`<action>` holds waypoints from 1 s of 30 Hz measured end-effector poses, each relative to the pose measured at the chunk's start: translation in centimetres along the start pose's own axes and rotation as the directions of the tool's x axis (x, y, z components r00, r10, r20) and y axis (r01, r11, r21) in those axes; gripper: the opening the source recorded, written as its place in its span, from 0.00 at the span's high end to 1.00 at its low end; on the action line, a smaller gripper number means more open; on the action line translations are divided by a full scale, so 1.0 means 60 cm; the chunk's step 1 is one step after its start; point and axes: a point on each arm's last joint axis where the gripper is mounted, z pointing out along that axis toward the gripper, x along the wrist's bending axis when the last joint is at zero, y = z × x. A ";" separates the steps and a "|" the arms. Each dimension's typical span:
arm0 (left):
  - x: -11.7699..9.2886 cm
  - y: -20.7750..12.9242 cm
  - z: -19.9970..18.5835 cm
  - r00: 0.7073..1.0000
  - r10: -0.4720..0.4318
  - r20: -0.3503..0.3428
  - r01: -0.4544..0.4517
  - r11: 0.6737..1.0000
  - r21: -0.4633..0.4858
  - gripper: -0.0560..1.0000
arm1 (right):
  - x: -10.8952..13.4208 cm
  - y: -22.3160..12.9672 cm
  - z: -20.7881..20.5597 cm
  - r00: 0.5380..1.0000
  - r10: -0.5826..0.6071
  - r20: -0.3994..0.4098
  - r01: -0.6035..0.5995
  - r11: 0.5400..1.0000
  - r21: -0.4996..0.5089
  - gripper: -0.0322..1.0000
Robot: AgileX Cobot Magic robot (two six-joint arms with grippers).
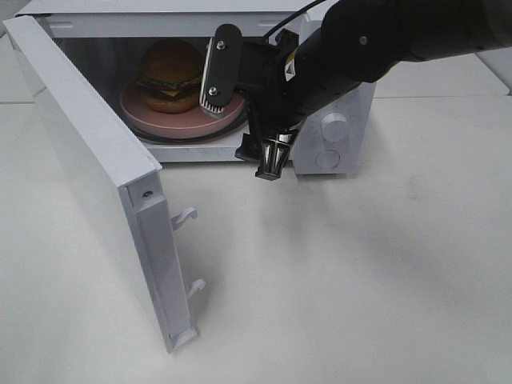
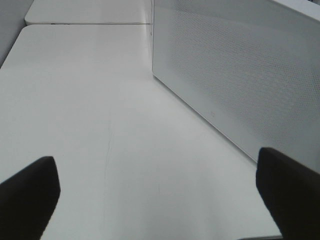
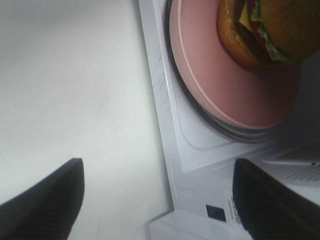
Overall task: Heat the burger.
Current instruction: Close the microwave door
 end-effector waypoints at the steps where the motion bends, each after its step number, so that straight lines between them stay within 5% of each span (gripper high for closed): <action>1: 0.000 0.000 0.000 1.000 0.000 0.000 0.000 1.000 0.000 0.01 | 0.002 -0.006 -0.010 1.000 0.031 0.004 -0.031 1.000 0.000 0.19; 15: 0.000 0.000 0.000 1.000 0.000 0.000 0.000 1.000 0.000 0.01 | 0.018 -0.032 -0.079 0.953 0.303 0.017 -0.303 0.953 0.006 0.17; 30: 0.000 0.000 0.000 1.000 0.000 -0.001 0.000 1.000 0.000 0.01 | 0.050 -0.065 -0.146 0.774 0.633 0.013 -0.628 0.764 0.144 0.20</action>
